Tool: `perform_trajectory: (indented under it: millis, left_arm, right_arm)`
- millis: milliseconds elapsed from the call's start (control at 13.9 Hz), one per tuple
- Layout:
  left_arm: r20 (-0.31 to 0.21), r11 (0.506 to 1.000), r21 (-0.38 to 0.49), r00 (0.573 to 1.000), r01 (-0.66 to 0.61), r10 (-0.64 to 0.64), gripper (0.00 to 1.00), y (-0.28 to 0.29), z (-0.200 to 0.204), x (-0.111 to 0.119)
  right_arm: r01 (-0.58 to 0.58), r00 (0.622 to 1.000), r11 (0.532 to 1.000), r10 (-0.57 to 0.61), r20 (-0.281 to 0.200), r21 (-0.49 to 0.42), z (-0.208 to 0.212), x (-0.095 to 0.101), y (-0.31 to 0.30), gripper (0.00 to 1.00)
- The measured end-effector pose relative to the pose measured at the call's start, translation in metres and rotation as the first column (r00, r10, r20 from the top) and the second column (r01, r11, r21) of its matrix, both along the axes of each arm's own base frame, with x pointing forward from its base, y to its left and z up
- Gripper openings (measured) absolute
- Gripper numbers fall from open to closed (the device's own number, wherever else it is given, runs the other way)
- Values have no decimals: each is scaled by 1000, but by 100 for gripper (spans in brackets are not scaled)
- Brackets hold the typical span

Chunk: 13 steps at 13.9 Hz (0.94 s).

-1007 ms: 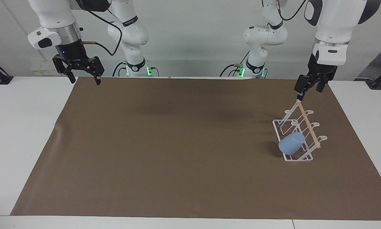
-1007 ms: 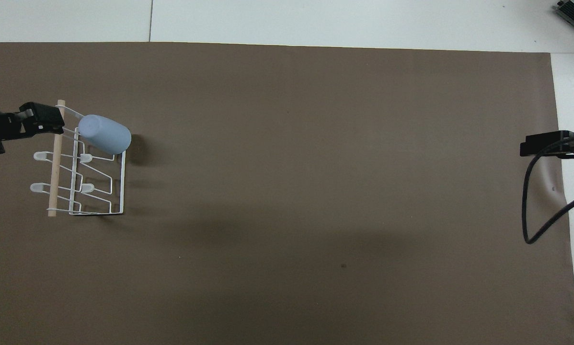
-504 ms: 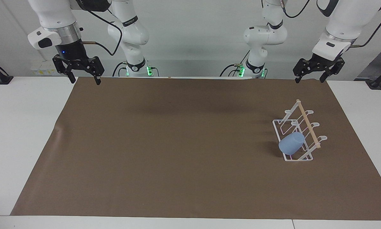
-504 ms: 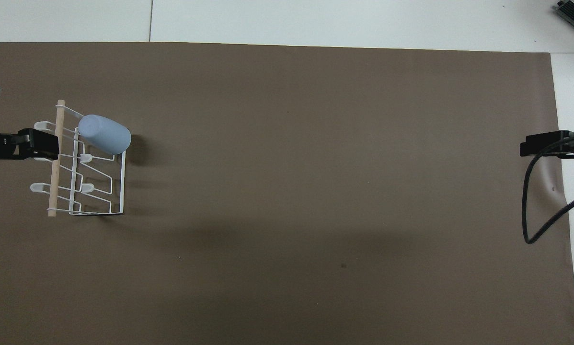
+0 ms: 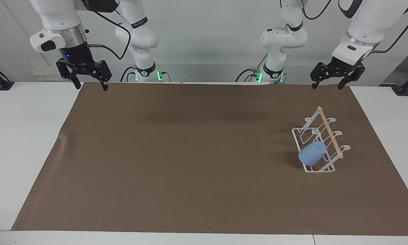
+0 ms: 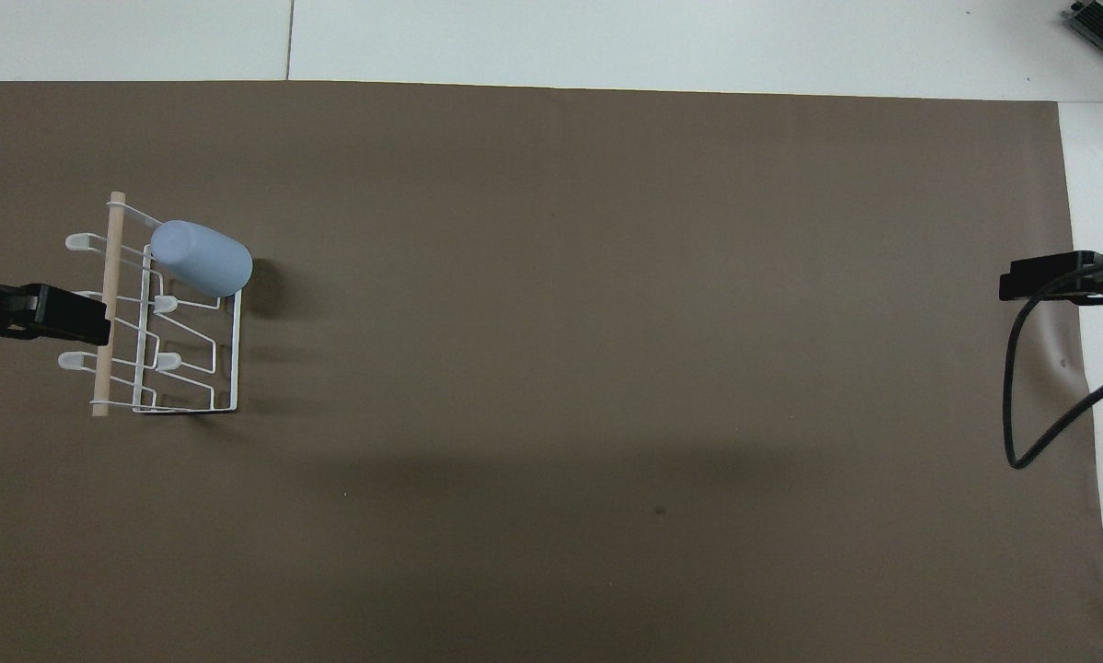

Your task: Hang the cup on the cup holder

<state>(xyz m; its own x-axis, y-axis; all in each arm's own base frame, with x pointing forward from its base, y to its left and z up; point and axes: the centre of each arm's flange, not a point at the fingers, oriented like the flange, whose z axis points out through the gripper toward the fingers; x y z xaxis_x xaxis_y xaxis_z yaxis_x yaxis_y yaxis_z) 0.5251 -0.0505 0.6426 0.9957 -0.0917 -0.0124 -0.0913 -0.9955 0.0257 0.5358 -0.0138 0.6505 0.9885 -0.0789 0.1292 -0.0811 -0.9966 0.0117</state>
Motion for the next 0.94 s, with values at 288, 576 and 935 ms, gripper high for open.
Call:
perform_trajectory:
  millis: [288,576,935]
  left_arm:
    - [0,999,-34,1000,4,-4,100,-4,0,0]
    - [-24,999,-23,999,43,-44,100,-4,-2,-3]
    - [-23,999,-10,999,45,-45,100,-2,-2,-3]
  right_arm:
    - [0,1000,1000,0,0,0,0,0,0,100]
    - [0,1000,1000,0,0,0,0,0,0,100]
    - [0,1000,1000,0,0,0,0,0,0,100]
